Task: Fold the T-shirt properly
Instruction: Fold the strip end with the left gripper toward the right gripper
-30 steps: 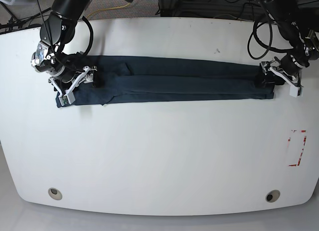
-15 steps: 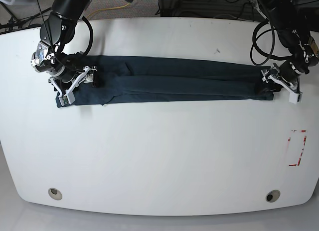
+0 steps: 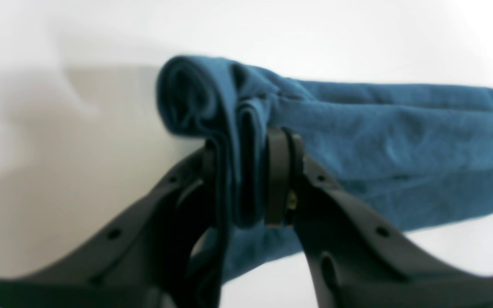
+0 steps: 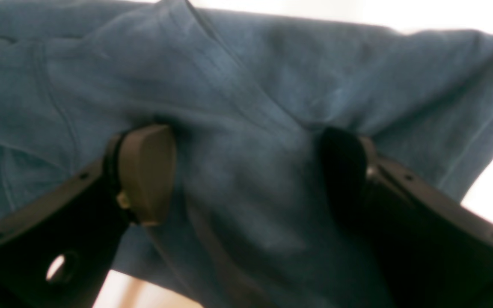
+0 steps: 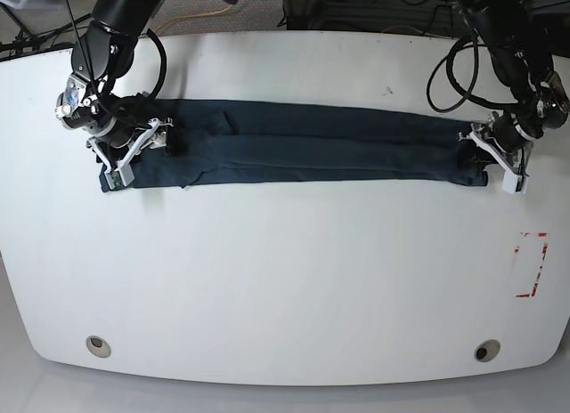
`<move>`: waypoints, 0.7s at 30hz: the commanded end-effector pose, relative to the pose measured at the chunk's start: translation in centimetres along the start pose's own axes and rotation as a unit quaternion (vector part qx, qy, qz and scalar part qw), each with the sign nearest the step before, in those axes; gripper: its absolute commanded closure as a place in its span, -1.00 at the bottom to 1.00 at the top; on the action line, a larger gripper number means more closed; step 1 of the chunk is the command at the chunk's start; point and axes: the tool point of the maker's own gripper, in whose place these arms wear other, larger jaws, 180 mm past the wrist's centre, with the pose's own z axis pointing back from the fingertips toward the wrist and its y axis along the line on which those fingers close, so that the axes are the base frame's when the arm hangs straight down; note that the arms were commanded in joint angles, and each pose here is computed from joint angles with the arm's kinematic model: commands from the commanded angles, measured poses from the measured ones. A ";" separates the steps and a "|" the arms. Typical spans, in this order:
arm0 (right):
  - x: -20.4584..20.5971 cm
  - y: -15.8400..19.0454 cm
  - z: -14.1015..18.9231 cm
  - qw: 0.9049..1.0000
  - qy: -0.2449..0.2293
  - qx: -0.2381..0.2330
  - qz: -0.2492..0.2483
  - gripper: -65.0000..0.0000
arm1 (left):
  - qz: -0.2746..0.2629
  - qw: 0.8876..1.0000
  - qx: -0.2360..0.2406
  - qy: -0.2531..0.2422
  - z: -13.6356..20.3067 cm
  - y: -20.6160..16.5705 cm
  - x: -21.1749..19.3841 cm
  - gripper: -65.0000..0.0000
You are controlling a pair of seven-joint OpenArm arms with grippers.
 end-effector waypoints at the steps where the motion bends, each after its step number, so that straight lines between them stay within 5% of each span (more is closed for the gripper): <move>1: -0.1 -0.7 0.3 1.000 0.009 -0.012 0.003 -0.57 | -0.075 0.997 0.006 -0.033 1.2 -1.7 3.4 0.64; 9: -0.1 -0.6 0.3 1.000 0.009 -0.012 0.002 -0.57 | -0.194 0.978 -0.070 -0.042 0.5 -11.3 4.6 0.64; 17: -0.1 -0.6 0.3 1.000 0.009 -0.012 0.002 -0.57 | -0.222 0.956 -0.182 -0.053 -1.9 -21.5 4.2 0.64; 21: -0.1 -0.6 0.3 1.000 0.009 -0.012 0.002 -0.57 | -0.236 0.950 -0.202 -0.036 -3.3 -24.7 3.4 0.64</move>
